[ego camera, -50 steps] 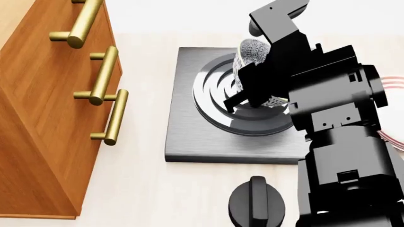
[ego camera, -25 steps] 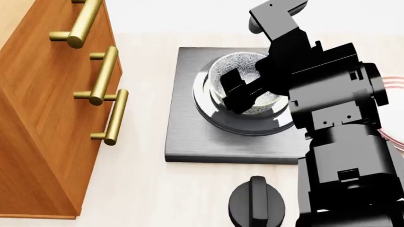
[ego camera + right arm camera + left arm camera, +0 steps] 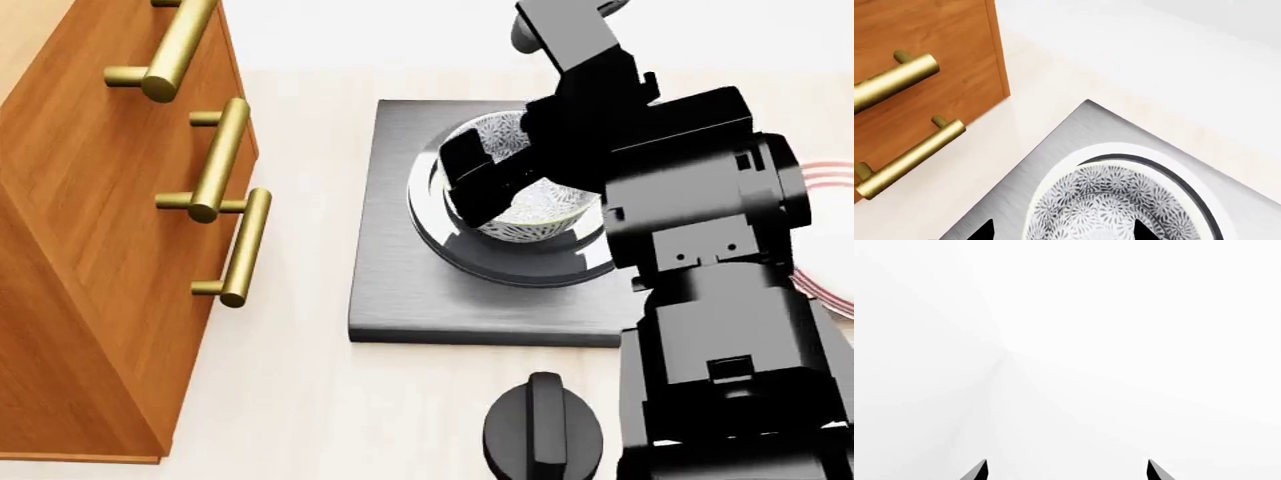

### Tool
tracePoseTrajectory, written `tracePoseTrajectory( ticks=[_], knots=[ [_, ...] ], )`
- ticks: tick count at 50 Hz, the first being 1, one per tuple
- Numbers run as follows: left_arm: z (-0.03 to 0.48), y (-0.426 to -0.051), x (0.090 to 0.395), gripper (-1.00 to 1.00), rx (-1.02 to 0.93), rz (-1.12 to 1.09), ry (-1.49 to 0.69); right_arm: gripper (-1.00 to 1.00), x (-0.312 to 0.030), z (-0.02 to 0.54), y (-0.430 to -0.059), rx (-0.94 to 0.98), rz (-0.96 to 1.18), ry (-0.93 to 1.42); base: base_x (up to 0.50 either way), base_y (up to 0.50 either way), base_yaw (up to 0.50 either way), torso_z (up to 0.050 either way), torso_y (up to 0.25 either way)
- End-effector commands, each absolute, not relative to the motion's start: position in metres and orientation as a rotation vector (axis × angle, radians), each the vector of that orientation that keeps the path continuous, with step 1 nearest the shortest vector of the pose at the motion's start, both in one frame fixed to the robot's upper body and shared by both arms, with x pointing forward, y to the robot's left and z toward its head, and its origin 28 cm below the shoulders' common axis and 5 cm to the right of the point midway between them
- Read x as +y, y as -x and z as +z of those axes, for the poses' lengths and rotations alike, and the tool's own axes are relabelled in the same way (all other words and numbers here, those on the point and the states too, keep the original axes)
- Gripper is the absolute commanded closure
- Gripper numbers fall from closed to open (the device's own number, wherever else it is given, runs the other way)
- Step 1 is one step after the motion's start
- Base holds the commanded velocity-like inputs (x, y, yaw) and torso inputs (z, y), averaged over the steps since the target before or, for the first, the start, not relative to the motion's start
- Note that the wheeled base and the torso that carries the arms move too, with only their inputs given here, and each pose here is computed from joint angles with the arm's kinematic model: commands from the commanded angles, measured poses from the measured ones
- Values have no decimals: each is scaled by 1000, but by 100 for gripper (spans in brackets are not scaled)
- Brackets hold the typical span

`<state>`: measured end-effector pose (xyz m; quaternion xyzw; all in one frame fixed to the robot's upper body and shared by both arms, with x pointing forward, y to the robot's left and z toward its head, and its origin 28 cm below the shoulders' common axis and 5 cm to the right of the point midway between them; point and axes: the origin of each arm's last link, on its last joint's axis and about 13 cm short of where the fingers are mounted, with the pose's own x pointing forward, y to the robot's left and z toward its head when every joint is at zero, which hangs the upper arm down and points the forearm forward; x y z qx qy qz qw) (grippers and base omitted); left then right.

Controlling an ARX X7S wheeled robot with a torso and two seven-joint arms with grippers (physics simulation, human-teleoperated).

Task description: Put the bowl on the stove.

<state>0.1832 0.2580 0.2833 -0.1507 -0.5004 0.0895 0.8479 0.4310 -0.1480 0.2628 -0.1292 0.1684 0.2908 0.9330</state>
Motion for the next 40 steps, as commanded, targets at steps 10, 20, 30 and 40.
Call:
tracePoseTrajectory(
  ticks=[10,20,30,40],
  knots=[
    [283,-182,256,-100,-1052,182,323,-100,-164,287,-434,87,559,212,0,0,0,0,0],
    [285,-181,257,-100,-1056,182,323,-100,-186,255,-431,10,452,110,0,0,0,0,0],
    [285,-182,256,-100,-1053,174,325,-100,-191,228,-390,-92,423,26,0,0,0,0,0],
    [284,-182,255,-100,-1051,172,325,-100,-190,215,-344,-268,394,-54,0,0,0,0,0]
  ],
)
